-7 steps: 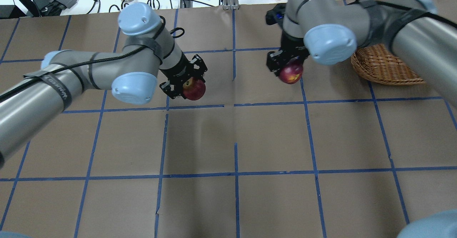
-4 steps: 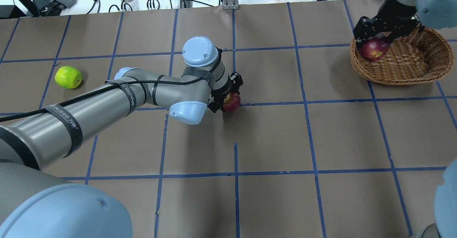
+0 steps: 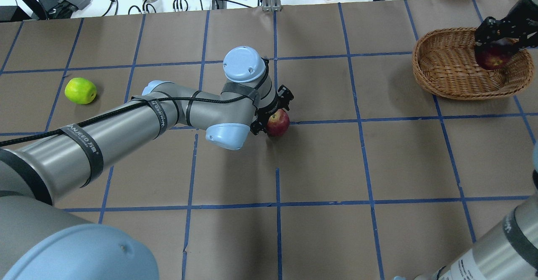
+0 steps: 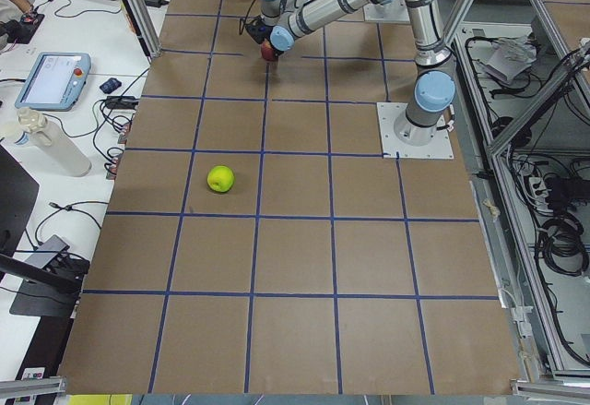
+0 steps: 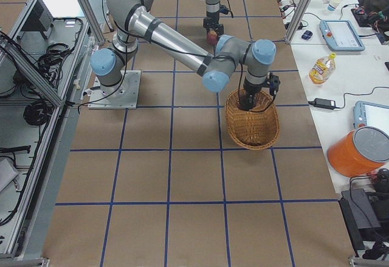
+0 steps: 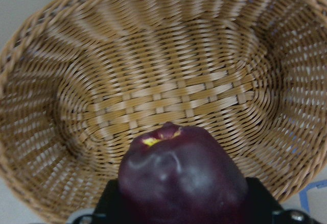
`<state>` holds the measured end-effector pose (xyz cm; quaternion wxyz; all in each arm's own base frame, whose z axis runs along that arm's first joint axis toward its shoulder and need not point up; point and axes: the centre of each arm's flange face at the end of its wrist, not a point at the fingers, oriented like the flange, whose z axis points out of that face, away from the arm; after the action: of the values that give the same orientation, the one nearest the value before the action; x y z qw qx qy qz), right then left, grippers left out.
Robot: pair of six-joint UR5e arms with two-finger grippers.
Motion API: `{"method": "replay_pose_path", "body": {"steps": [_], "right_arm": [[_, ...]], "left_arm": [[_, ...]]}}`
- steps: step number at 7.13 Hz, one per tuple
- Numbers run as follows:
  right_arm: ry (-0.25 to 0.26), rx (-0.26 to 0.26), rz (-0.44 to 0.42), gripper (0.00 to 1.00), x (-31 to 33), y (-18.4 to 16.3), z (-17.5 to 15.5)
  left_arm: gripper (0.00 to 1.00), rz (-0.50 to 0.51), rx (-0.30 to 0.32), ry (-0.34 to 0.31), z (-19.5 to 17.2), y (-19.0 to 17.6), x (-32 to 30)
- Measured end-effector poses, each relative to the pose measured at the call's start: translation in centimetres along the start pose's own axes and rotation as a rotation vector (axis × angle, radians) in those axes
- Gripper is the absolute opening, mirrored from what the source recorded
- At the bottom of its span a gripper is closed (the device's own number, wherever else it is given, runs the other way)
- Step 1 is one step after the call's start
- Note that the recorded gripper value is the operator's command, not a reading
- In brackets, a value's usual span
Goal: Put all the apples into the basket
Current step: 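Drop dark apple into basket while left gripper sets light red apple centrally, then move left gripper to green apple while right gripper withdraws from basket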
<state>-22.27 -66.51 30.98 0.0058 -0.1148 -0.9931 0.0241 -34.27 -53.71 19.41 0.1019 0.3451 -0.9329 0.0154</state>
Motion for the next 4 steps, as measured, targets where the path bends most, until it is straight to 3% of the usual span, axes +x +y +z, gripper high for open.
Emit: {"method": "replay_pose_path", "body": {"steps": [2,3,4], "right_arm": [[0.022,0.041,0.038,0.00,3.5,-1.7,3.6],[0.030,0.057,0.044,0.28,4.1,-2.2,4.9],[0.035,0.065,0.043,0.91,4.5,-2.5,6.0]], "left_arm": [[1.00,0.070,-0.015,0.017,-4.3,-1.5,-0.2],[1.00,0.097,-0.041,0.043,-7.4,-2.8,-0.6],[1.00,0.138,-0.064,0.076,-10.4,-4.2,-1.6]]}}
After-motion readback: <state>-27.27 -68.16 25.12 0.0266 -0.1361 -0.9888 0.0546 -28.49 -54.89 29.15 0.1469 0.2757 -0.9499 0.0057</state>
